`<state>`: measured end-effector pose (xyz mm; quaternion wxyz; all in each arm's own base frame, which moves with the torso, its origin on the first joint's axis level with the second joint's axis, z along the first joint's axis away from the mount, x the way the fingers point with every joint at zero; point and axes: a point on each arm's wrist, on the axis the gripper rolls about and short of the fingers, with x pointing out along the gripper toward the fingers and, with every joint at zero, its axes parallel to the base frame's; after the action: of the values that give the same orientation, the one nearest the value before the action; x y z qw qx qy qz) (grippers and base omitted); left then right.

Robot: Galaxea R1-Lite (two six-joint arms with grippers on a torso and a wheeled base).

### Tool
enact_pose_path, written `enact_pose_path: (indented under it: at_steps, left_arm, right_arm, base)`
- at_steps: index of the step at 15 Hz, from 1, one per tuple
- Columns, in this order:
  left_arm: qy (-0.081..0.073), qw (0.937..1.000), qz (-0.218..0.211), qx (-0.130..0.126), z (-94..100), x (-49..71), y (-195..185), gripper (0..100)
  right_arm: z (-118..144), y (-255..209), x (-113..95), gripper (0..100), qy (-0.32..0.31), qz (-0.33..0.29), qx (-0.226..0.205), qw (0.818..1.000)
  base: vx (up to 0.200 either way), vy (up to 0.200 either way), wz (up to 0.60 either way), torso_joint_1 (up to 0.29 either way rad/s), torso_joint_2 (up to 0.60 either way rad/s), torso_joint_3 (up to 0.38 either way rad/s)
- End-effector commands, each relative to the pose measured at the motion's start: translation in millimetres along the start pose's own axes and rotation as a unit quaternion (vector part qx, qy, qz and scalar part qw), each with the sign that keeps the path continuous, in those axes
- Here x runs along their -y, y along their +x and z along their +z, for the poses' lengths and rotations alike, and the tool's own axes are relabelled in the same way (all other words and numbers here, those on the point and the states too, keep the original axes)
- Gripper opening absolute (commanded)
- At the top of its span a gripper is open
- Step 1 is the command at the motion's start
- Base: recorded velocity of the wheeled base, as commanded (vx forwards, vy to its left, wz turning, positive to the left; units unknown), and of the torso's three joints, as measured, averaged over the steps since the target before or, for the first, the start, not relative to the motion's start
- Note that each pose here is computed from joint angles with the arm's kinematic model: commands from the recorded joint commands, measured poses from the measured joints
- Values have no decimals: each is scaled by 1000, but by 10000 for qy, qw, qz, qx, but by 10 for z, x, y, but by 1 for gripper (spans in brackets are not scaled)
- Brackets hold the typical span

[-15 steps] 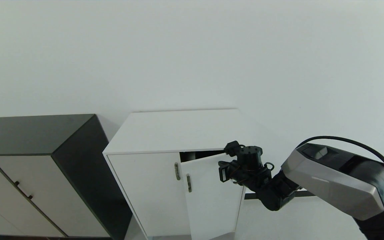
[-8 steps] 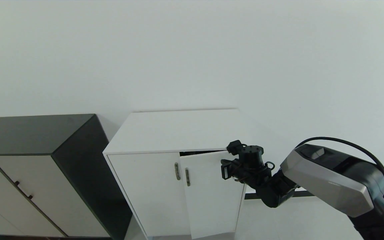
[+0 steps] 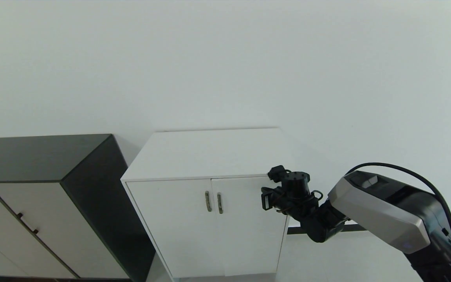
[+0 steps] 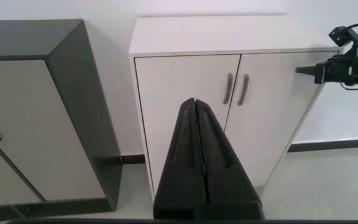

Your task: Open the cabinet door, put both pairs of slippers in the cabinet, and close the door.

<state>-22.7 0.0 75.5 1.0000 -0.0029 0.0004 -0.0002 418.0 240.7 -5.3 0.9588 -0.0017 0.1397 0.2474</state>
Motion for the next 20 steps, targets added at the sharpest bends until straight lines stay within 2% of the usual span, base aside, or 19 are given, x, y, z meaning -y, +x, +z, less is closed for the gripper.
enact_pose_path:
  at_steps: [1,17,20]
  left_arm:
    - [-2,10000,-6,-3,0,0,1,0]
    - [-10,10000,2,-3,0,0,1,0]
    - [-17,10000,2,-3,0,0,1,0]
  right_arm:
    - [-15,16,22,0,13,-19,-3,10000]
    - [-48,46,121,0,40,-131,-11,9999]
    - [93,-79,99,0,35,-341,80,9994]
  base:
    - [0,0,0,0,0,0]
    - [0,0,0,0,0,0]
    - [0,0,0,0,0,0]
